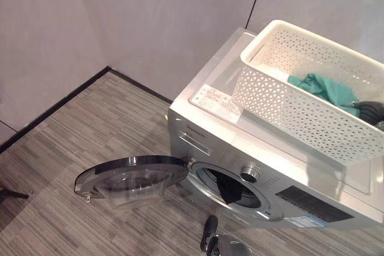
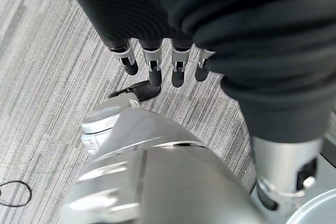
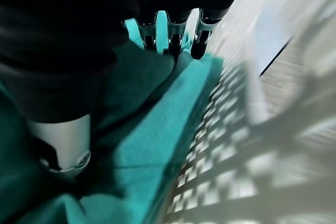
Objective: Grab the laundry basket,head to the washer,open it,put in the laundry and shut it.
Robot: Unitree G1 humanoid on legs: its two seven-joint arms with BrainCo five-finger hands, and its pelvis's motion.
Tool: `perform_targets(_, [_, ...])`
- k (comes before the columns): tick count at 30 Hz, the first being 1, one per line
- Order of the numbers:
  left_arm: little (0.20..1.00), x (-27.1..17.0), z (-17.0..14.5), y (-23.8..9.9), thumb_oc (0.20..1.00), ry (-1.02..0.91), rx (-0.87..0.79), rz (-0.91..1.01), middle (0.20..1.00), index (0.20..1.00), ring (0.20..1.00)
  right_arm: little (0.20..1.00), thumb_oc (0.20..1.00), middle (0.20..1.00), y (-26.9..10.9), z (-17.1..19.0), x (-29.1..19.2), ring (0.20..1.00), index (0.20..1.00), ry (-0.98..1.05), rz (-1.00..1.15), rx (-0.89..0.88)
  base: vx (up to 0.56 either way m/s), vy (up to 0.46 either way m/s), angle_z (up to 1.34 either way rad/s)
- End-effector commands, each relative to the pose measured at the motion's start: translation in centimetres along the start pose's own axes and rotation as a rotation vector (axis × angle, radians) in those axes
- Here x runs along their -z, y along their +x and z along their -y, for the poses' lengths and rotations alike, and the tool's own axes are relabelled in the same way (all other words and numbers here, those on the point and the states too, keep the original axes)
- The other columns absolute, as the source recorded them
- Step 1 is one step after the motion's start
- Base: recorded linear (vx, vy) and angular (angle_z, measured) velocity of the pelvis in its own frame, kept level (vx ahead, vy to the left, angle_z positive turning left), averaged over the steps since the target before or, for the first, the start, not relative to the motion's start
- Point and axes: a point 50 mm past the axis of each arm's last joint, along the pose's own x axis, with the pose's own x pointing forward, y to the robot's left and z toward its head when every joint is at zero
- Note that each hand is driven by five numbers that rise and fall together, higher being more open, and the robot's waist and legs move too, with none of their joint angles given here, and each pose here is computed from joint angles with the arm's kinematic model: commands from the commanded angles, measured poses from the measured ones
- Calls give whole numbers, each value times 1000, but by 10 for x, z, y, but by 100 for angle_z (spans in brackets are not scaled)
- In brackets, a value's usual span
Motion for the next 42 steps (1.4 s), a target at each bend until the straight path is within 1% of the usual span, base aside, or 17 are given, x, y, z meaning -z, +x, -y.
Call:
perform_targets(1, [1000, -23, -10, 0, 1000, 27, -24, 82, 1000, 1000, 1000, 1000, 1000, 1000, 7, -5, -11, 1000, 1000, 7, 40, -37, -1, 7, 4])
perform_targets(3, [1000, -23, -10, 0, 1000, 33, -24, 82, 1000, 1000, 1000, 1000, 1000, 1000, 7, -3, -16, 1000, 1000, 1, 63, -35, 8, 24, 4])
perform_targets(4, [1000, -22, -12, 0, 1000, 31, -30, 81, 1000, 1000, 1000, 536, 536, 536, 5, -1, -22, 536, 536, -16, 84, -35, 9, 31, 0])
perform_targets(5, [1000, -22, -12, 0, 1000, 31, -29, 81, 1000, 1000, 1000, 451, 451, 451, 5, -1, -22, 451, 451, -16, 84, -35, 0, 35, 1])
perform_targets(6, [1000, -22, -12, 0, 1000, 29, -30, 80, 1000, 1000, 1000, 200, 200, 200, 5, -1, -24, 200, 200, -22, 94, -40, -9, 35, 2])
perform_targets(14, [1000, -13, -19, -2, 1000, 23, -48, 59, 1000, 1000, 1000, 200, 200, 200, 1, 3, -24, 200, 200, 16, 124, 13, -4, 56, 10])
perform_targets(16, [1000, -8, -19, -3, 1000, 15, -53, 45, 1000, 1000, 1000, 200, 200, 200, -2, 14, -12, 200, 200, 104, 105, 136, -17, 104, 8])
perform_targets(17, [1000, -8, -19, -3, 1000, 16, -54, 45, 1000, 1000, 1000, 200, 200, 200, -2, 13, -12, 200, 200, 106, 105, 136, -80, 95, 8])
perform_targets(18, [1000, -6, -19, -3, 1000, 17, -56, 37, 1000, 1000, 1000, 200, 200, 200, -4, 19, -3, 200, 200, 170, 88, 207, -67, 42, 7])
perform_targets(19, [1000, -6, -20, -3, 1000, 18, -57, 38, 1000, 1000, 1000, 200, 200, 200, -4, 18, -3, 200, 200, 171, 87, 207, -77, 69, 6])
perform_targets(24, [1000, -5, -21, -3, 1000, 16, -69, 36, 1000, 1000, 1000, 200, 200, 200, -15, 37, 17, 200, 200, 318, 52, 404, -29, 77, 2])
perform_targets(28, [1000, -4, -22, -4, 1000, 29, -83, 33, 1000, 1000, 1000, 200, 200, 200, -38, 67, 32, 200, 200, 366, 14, 623, -54, 90, 5])
perform_targets(32, [1000, -3, -23, -4, 1000, 35, -89, 31, 1000, 1000, 1000, 200, 200, 200, -46, 78, 36, 200, 200, 384, 1, 707, -48, 72, 5])
perform_targets(33, [1000, -3, -23, -4, 1000, 43, -94, 29, 1000, 1000, 1000, 200, 200, 200, -53, 84, 40, 200, 200, 418, -11, 801, -54, 80, 5])
perform_targets(34, [1000, -3, -23, -4, 1000, 43, -94, 29, 1000, 1000, 1000, 200, 200, 200, -53, 84, 40, 200, 200, 418, -11, 801, -70, 111, 7])
perform_targets(41, [1000, -8, -16, -1, 1000, 107, -93, 30, 1000, 1000, 1000, 200, 200, 200, -73, 104, 44, 200, 200, 472, -41, 1073, -54, 79, 13])
perform_targets(42, [1000, -8, -16, -1, 1000, 106, -93, 31, 1000, 1000, 1000, 200, 200, 200, -73, 104, 44, 200, 200, 472, -41, 1073, -39, 68, 11])
